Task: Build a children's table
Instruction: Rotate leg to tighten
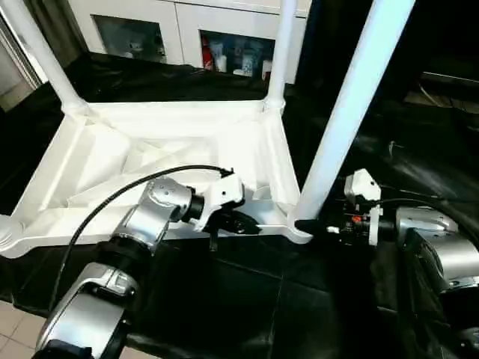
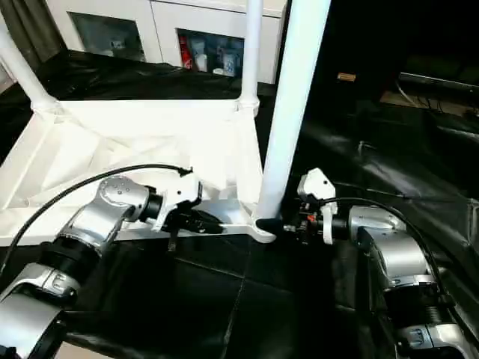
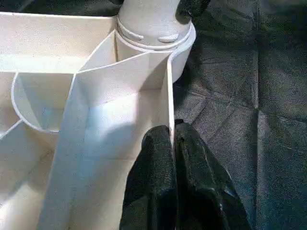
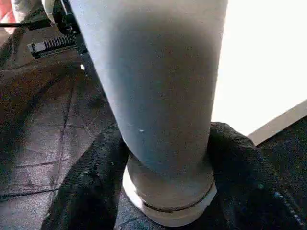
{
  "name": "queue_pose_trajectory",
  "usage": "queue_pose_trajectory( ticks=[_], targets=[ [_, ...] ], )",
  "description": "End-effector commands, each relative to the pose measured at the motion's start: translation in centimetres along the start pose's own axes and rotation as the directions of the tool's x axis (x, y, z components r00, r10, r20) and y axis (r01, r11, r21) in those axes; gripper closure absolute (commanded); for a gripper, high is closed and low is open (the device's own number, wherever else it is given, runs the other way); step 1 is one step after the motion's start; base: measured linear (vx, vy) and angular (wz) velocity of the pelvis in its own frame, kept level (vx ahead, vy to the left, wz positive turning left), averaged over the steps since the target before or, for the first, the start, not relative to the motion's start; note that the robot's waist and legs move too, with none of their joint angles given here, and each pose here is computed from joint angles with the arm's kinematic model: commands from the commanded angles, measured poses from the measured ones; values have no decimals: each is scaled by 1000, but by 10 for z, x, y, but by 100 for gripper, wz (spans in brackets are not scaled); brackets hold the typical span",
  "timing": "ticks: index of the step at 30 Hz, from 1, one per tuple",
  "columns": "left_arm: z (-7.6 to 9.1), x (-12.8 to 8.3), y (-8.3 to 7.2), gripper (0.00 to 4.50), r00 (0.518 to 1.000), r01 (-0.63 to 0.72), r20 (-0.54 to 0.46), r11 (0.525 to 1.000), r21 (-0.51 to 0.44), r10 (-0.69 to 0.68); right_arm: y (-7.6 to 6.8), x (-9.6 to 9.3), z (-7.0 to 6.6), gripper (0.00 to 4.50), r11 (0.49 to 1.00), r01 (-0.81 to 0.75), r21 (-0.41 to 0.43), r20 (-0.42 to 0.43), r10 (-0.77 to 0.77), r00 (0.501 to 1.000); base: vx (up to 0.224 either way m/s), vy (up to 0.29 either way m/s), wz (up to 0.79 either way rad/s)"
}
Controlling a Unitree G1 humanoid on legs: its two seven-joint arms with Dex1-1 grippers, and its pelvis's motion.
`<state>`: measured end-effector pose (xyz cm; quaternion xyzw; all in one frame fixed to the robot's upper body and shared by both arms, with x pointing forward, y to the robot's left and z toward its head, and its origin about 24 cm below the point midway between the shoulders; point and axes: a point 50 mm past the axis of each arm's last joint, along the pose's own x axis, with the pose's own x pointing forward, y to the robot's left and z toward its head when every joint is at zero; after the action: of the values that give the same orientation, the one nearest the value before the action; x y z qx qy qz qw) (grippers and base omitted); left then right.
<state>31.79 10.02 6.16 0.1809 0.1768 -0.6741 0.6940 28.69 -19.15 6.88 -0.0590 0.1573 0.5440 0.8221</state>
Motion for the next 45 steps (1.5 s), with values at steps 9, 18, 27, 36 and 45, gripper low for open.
queue_pose_trajectory(
  ticks=[9,18,27,36,45],
  targets=[
    [-20,8,-3,450,996,-86,-18,991,-104,84,9,16,-8,242,998,-32,61,6,31,999,0,0,0],
    [-3,33,22,450,904,-424,-12,893,-152,427,2,51,-45,251,848,466,253,-89,-459,884,-6,0,0],
    [17,77,8,450,932,-351,37,923,-158,361,21,106,-35,252,691,633,349,-95,-646,758,0,0,0],
    [4,59,7,450,956,-287,24,951,-112,292,9,88,-21,176,771,563,298,10,-592,806,0,0,0],
    [-15,20,-2,450,995,-99,13,993,-64,100,15,41,-10,162,991,112,67,30,-114,993,0,0,0]
  ],
)
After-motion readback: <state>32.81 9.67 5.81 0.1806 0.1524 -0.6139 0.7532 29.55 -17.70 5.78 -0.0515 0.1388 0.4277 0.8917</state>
